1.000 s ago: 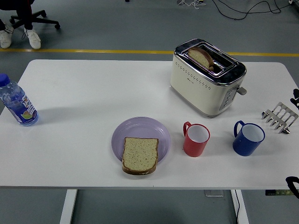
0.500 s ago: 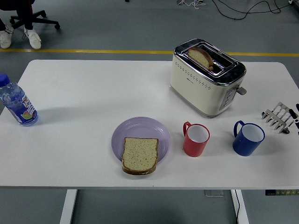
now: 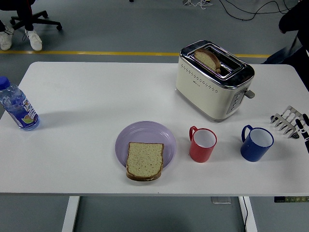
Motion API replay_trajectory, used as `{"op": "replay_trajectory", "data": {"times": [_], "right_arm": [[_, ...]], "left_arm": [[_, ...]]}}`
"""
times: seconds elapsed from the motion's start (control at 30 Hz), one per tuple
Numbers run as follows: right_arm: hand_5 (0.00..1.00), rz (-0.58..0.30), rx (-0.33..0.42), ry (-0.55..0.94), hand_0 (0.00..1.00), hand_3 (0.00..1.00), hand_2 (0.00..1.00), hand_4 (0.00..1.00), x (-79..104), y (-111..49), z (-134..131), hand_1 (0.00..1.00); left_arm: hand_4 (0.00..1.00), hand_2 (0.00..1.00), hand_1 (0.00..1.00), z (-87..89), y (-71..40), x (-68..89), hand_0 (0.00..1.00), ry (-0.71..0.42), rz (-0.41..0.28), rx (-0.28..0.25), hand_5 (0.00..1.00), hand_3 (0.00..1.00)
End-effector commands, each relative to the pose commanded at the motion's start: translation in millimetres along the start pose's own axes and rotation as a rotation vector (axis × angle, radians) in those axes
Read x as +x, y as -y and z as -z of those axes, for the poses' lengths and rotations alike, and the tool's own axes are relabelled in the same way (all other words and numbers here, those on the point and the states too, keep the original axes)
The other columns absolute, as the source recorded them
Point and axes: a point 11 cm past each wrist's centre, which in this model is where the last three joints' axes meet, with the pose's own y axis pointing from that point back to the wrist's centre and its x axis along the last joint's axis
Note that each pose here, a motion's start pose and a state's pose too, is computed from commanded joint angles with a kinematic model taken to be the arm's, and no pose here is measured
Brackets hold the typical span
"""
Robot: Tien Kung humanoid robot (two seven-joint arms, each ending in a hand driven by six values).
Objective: Pick up the cup,pour liquid into bread,place the cup on the desk
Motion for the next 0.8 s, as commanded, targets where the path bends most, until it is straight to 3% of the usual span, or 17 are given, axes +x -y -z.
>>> {"op": "replay_trajectory", "data": {"times": [0.27, 0.8], "right_arm": [[0.035, 0.068, 0.029, -0.031, 0.579, 0.579, 0.600, 0.615, -5.4, 2.2, 0.3, 0.521], [0.033, 0.030, 0.047, -0.015, 0.575, 0.582, 0.601, 0.600, 2.9, 5.5, -1.6, 0.524]], "left_arm": [[0.371, 0.614, 0.577, -3.5, -0.1, 0.9, 0.622, -0.002, -0.001, -0.007, 0.993, 0.556], [0.371, 0.614, 0.577, -6.0, -0.1, 0.8, 0.622, 0.002, -0.001, -0.012, 0.991, 0.555]]}}
